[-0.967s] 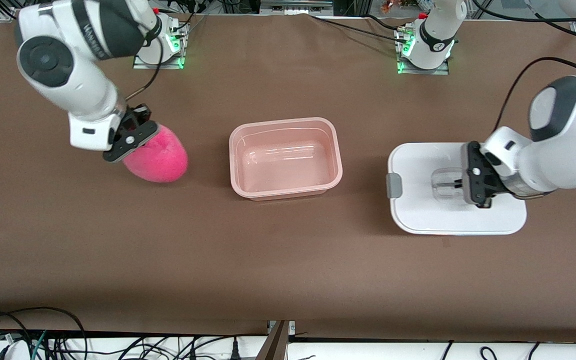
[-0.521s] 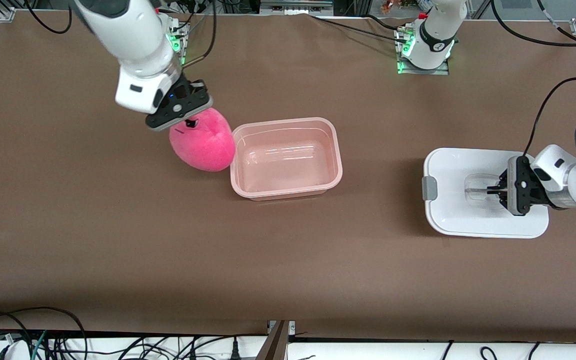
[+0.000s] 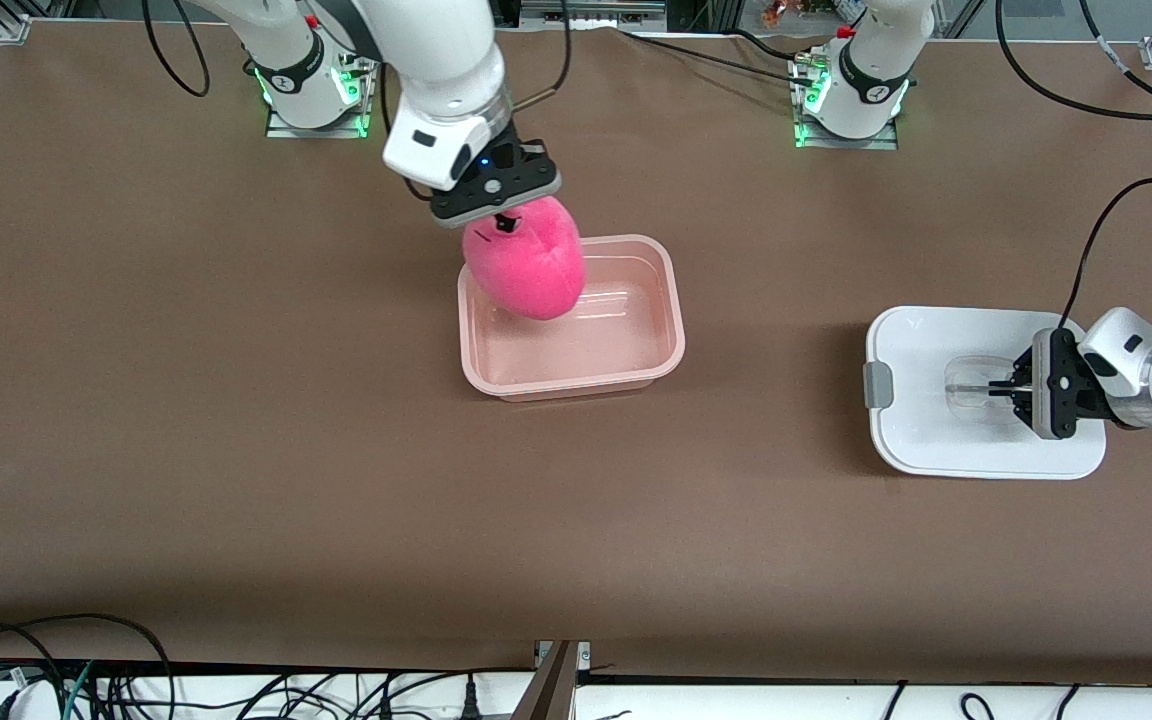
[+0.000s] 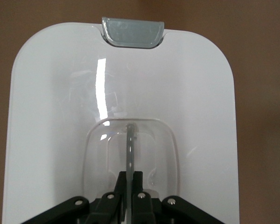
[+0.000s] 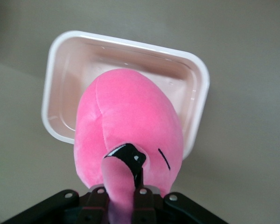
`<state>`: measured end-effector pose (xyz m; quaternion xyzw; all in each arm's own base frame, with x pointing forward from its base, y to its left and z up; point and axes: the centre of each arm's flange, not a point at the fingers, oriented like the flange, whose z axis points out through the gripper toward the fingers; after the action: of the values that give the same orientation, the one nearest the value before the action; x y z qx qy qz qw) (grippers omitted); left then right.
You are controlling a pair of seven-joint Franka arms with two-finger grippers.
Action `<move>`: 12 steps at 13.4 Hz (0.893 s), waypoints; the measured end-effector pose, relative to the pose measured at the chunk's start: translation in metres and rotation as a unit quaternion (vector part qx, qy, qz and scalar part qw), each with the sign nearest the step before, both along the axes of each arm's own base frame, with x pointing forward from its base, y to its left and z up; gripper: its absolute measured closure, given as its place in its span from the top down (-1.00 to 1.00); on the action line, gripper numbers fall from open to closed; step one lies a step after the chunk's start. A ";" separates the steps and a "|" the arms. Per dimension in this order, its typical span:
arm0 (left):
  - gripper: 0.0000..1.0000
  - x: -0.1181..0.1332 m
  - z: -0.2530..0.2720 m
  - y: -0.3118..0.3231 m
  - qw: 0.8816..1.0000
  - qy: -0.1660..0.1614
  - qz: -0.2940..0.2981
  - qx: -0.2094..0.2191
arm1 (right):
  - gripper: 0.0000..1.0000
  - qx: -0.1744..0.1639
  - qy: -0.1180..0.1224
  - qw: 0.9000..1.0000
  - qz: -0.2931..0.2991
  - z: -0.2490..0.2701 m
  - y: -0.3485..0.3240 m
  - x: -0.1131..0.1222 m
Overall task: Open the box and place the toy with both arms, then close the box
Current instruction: 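Lift the pink plush with the right gripper and carry it over the tub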
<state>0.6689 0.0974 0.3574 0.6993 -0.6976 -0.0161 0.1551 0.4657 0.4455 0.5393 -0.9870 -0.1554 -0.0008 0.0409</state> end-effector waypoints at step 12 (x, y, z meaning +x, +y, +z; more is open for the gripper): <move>-0.86 0.001 -0.001 -0.001 1.000 -0.001 -0.003 -0.002 | -0.74 0.067 -0.021 0.998 -0.001 -0.056 0.074 -0.008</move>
<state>0.6694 0.0967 0.3567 0.6969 -0.7000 -0.0146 0.1553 0.4572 0.5190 0.4834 -0.9819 -0.1551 -0.0320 0.1038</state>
